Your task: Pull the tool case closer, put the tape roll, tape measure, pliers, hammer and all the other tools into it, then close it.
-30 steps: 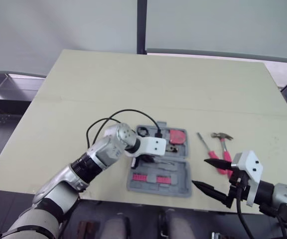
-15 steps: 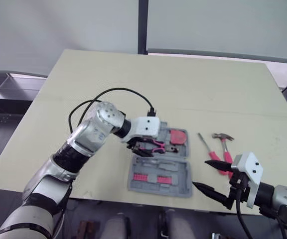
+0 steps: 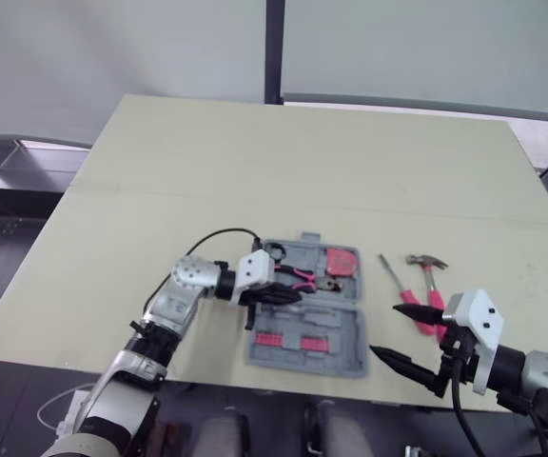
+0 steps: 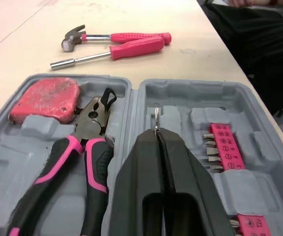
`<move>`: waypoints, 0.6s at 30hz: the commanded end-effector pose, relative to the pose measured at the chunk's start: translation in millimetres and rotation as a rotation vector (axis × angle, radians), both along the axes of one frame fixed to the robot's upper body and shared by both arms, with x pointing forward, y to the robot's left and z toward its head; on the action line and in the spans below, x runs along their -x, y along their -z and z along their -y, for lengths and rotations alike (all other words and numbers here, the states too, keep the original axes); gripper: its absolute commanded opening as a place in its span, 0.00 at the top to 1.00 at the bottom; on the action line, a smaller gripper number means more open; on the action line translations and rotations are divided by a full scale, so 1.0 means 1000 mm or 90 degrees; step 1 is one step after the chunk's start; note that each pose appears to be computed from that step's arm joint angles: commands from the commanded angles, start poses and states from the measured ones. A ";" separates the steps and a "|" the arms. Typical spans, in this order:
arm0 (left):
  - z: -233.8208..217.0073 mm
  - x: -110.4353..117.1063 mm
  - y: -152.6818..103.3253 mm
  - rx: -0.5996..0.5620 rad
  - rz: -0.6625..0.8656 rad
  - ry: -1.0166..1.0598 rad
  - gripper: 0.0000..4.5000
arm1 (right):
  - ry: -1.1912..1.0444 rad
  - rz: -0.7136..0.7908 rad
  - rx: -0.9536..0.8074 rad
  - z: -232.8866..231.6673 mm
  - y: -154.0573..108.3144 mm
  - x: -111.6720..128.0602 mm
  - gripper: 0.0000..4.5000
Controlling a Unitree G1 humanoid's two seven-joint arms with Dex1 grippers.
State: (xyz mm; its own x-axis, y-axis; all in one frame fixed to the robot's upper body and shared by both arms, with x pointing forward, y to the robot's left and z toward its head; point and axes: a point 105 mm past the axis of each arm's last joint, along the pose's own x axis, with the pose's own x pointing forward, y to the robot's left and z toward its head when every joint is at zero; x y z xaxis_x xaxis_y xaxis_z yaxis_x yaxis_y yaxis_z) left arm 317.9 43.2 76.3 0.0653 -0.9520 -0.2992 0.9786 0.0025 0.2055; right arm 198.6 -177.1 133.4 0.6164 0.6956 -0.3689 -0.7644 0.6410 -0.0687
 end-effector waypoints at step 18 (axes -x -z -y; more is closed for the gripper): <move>-0.005 -0.002 0.044 -0.195 0.022 0.020 0.98 | 0.007 0.021 0.009 0.002 -0.006 0.000 0.00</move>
State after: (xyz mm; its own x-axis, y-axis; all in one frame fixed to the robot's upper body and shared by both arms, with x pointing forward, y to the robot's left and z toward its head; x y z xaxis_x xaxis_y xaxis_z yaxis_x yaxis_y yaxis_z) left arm 321.9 34.1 56.9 0.0474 -0.8782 -0.4759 0.9575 -0.0958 0.2721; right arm 197.9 -177.8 132.2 0.6171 0.6926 -0.3734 -0.7623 0.6440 -0.0653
